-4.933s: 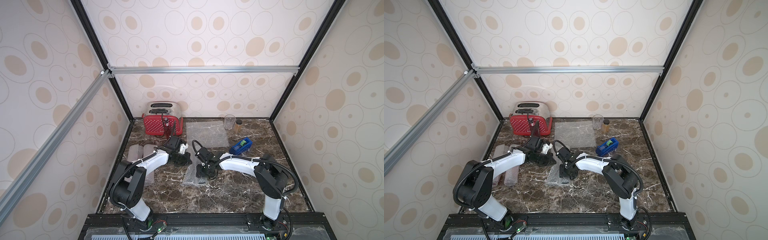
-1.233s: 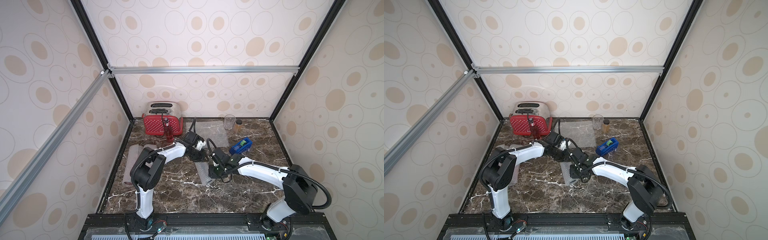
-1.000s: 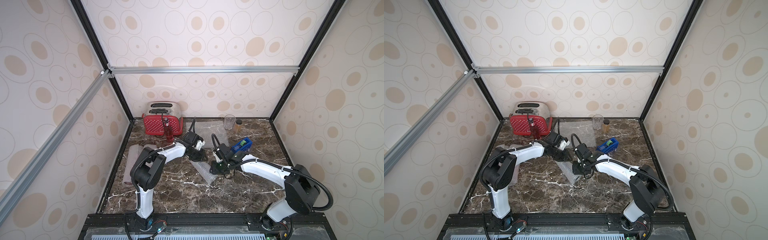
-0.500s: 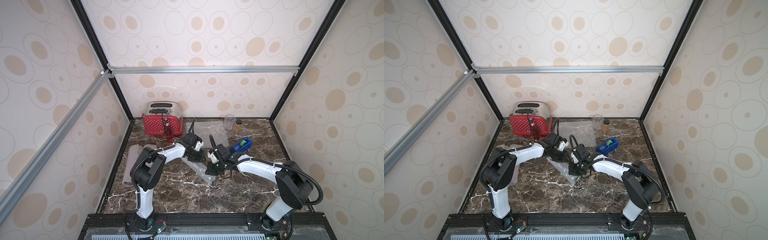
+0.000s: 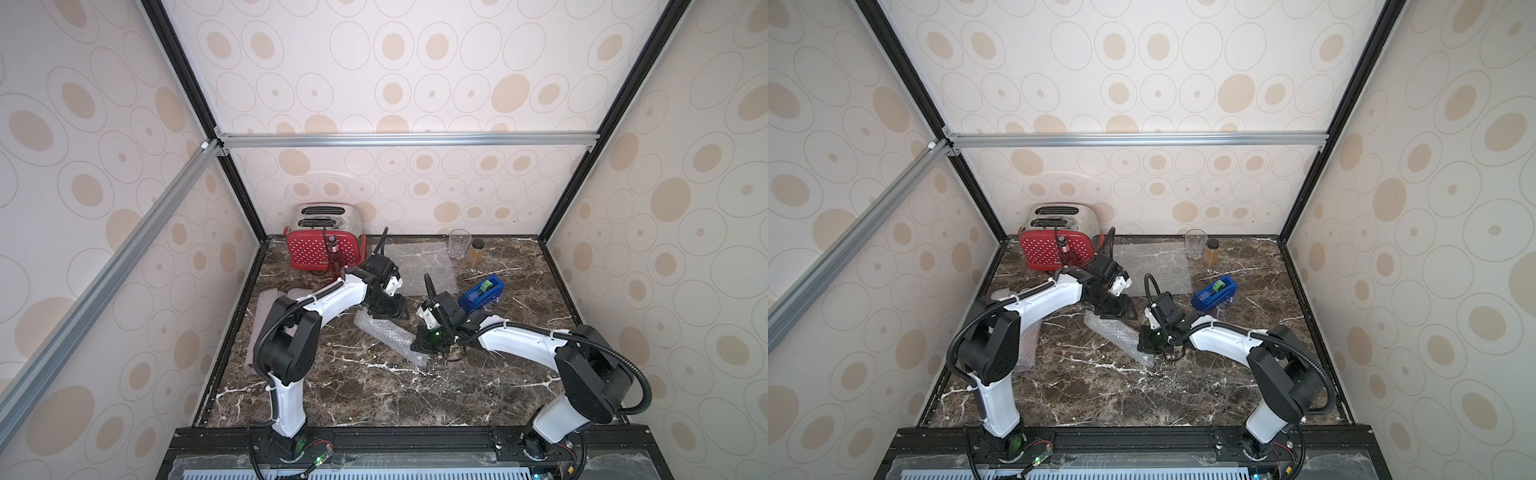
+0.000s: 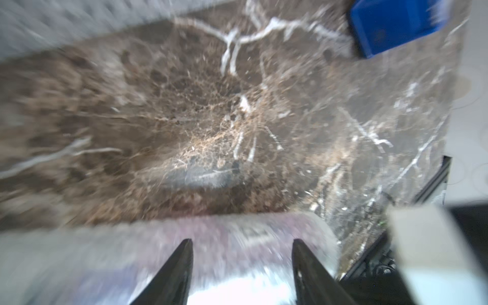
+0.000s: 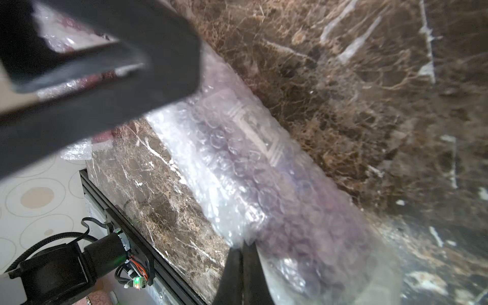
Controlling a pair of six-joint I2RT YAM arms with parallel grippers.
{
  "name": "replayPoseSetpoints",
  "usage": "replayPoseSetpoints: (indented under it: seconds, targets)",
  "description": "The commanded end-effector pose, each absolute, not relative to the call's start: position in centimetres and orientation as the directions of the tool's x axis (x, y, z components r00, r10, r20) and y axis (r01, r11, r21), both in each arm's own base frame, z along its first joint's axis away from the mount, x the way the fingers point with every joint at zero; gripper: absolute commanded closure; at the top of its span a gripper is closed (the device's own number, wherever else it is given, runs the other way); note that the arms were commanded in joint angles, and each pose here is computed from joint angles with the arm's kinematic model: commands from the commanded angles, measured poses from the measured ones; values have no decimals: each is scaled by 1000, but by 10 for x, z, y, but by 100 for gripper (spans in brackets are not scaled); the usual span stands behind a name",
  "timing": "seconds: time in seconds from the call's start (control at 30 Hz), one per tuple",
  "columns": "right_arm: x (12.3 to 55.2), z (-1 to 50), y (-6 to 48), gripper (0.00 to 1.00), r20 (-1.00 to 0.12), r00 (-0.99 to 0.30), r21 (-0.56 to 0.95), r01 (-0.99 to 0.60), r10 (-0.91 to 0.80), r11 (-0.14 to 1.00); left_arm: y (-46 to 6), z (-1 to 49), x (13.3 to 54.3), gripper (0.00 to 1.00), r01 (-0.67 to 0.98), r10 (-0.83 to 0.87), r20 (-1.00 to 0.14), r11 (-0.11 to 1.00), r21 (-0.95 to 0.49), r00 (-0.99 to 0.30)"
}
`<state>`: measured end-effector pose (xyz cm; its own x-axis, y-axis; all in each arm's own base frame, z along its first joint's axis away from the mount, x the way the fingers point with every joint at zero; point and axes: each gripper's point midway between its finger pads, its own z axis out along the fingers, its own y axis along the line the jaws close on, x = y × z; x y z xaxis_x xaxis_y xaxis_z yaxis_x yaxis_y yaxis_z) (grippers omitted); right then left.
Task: Wrap wine bottles in bubble wrap
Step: Wrap the wine bottle in bubble wrap.
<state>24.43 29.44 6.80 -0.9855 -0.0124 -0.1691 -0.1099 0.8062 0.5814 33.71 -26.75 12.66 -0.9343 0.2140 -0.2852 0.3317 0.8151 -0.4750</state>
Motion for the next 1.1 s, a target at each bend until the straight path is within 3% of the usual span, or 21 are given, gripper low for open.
replayPoseSetpoints:
  seconds: [0.0, 0.3, 0.63, 1.07]
  targets:
    - [236, 22, 258, 99, -79, -996, 449, -4, 36, 894, -252, 178, 326, 40, 392, 226, -372, 793, -467, -900]
    - [244, 20, 254, 99, -69, -996, 460, 19, 57, 888, -232, 123, 278, 50, 322, 174, -315, 795, -514, -933]
    - [246, 23, 251, 99, -67, -995, 467, 33, 72, 884, -240, 67, 303, 49, 171, 77, -198, 840, -515, -977]
    - [229, 21, 250, 98, -8, -992, 506, 103, 125, 856, -261, 62, 331, 48, 172, 90, -177, 831, -529, -980]
